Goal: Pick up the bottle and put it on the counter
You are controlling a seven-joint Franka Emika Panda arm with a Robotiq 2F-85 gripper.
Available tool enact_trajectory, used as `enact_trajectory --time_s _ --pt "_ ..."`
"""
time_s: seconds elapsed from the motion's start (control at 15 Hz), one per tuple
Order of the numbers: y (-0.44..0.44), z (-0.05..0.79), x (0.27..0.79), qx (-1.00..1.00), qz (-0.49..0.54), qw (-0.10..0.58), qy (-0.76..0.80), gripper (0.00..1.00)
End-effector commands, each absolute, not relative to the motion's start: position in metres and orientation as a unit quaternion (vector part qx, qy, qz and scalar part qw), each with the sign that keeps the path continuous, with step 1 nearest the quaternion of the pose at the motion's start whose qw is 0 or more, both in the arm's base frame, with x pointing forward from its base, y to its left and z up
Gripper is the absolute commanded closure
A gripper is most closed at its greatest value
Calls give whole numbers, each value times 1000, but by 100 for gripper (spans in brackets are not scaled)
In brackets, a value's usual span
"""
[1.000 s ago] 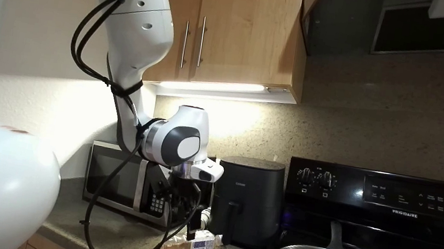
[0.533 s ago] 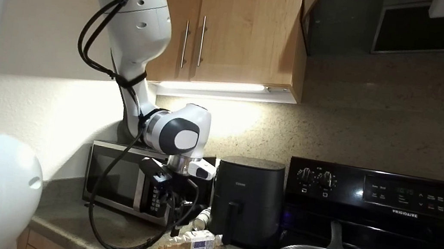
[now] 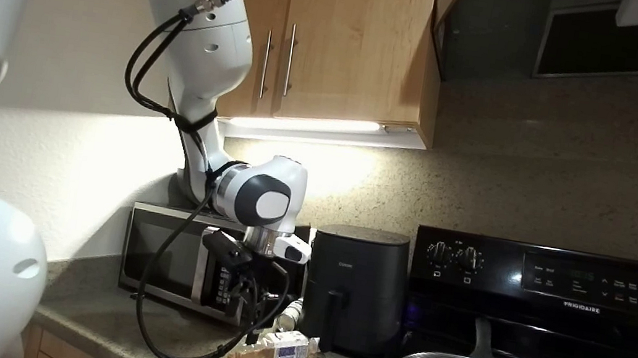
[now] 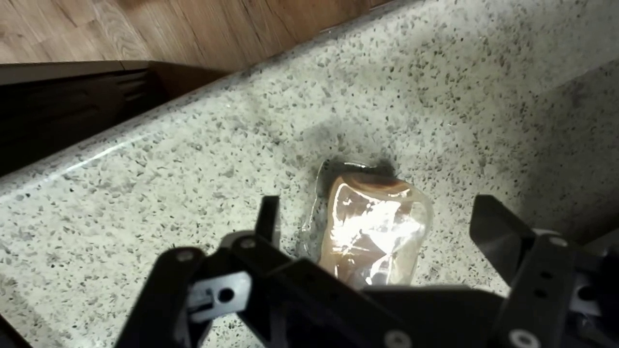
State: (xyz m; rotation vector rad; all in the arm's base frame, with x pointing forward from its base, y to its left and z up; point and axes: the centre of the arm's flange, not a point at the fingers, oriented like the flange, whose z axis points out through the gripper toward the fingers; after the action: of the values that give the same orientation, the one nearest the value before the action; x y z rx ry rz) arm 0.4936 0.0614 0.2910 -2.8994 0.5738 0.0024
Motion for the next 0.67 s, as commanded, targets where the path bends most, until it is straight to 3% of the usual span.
enact_trajectory --time_s 0.0,0.6 --pt "58 280 506 -976 9 87 201 0" --pt "54 267 522 -974 11 90 205 0"
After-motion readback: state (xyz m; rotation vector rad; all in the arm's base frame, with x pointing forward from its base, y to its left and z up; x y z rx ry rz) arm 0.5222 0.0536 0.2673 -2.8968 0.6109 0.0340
